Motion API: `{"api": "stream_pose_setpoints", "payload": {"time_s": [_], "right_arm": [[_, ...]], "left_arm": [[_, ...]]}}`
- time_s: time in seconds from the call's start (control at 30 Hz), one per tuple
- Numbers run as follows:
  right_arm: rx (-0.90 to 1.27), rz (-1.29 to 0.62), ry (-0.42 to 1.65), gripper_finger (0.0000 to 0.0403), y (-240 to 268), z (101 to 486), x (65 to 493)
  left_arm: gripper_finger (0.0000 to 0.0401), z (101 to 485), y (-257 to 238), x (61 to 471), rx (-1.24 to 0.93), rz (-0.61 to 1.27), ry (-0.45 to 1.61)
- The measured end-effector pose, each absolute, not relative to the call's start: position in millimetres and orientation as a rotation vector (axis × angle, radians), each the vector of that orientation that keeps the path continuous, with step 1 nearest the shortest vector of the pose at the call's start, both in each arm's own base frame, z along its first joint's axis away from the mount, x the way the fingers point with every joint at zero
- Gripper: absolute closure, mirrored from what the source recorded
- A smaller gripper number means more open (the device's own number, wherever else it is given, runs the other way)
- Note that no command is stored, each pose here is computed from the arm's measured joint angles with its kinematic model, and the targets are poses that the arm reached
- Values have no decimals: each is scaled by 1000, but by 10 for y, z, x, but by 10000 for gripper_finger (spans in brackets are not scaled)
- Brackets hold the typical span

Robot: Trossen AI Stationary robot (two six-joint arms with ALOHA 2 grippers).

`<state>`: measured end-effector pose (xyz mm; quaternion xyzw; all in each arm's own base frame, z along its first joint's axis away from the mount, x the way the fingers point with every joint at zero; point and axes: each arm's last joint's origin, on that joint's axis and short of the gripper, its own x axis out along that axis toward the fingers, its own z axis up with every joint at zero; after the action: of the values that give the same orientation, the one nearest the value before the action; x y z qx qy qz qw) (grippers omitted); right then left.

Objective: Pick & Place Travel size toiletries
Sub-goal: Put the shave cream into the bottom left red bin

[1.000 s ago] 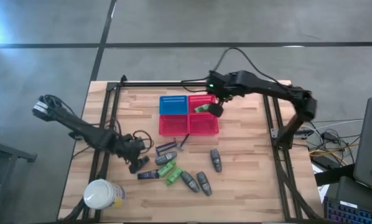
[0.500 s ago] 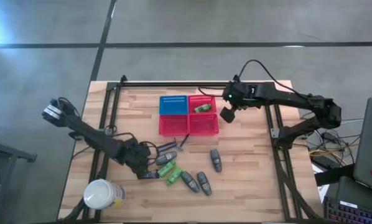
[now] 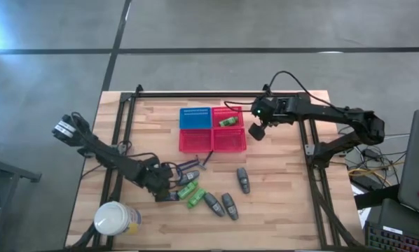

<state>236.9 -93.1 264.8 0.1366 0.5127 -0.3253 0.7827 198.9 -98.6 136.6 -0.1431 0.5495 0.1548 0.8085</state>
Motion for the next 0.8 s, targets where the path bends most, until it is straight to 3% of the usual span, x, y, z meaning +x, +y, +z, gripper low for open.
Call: {"api": "stream_pose_setpoints", "payload": {"time_s": [0.07,0.47,0.67,0.8], "right_arm": [[289,-698,1091,34,-935,2693,2380],[258,-677,1045,34,-952,2865,2423],[283,-693,1041,34,-950,2859,2419],[303,-705,1026,34,-941,2884,2395]], "left_arm": [[274,1405,-960,1990,-303,320,1161],[274,2113,-342,2015,-191,270,939],[274,2482,214,2332,5,244,771],[274,2527,570,2602,74,203,801]]}}
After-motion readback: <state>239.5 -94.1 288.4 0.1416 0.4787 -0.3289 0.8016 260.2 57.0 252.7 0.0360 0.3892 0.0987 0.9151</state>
